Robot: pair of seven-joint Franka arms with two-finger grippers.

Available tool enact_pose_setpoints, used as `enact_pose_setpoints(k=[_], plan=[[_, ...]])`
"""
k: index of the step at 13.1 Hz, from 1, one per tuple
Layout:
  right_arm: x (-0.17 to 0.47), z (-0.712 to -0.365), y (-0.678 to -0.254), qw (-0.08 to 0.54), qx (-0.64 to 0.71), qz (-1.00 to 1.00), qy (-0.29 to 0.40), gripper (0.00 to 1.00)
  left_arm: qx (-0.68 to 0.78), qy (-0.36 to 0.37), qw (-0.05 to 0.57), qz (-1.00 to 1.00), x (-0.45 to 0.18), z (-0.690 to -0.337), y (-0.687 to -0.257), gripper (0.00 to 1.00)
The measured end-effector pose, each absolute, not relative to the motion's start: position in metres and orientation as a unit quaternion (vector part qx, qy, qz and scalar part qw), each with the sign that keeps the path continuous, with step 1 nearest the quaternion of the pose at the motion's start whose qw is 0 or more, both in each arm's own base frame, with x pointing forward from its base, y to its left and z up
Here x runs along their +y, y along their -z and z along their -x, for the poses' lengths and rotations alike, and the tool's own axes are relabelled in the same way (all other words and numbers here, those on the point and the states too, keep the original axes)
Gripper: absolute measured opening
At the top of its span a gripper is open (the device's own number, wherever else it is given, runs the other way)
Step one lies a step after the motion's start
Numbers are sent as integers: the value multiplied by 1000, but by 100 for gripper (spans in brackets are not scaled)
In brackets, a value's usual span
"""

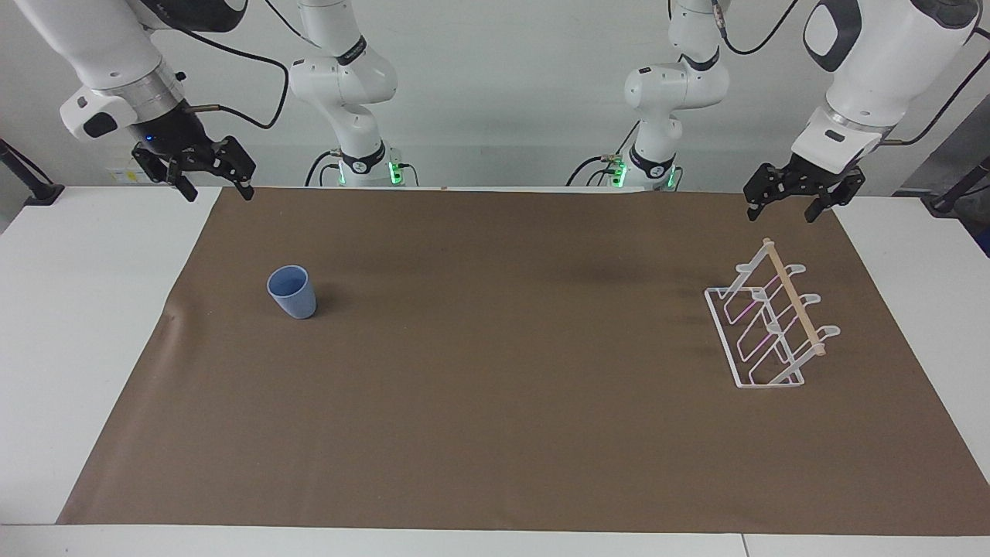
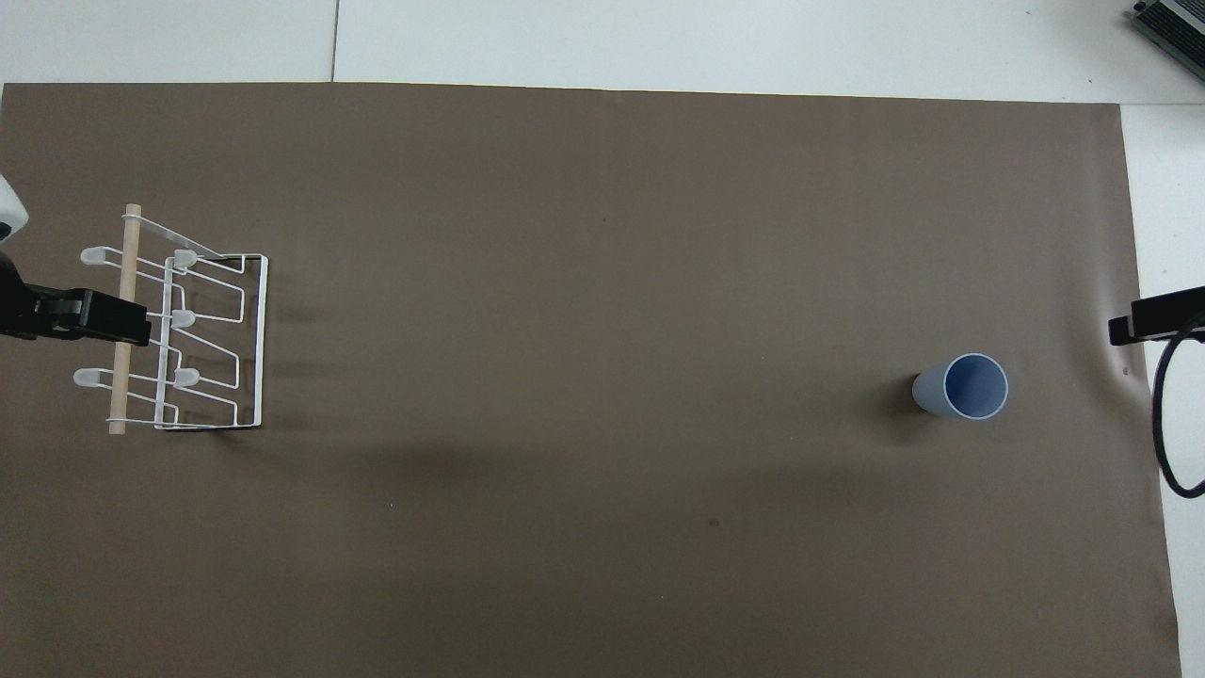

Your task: Hang cup on cup holder

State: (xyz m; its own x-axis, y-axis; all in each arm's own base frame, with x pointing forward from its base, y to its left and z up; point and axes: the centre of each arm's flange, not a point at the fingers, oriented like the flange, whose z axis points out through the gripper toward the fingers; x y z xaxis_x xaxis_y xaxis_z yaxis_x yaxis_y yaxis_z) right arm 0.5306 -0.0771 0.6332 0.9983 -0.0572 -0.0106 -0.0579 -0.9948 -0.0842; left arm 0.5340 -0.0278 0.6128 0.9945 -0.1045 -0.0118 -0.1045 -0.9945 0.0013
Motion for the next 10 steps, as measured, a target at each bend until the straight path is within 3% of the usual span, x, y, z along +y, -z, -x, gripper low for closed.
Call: enact_pose_setpoints(k=[10], plan=[[-74, -533, -629, 15, -4, 1000, 0, 100, -62, -10, 1, -998, -37, -525, -624, 100]])
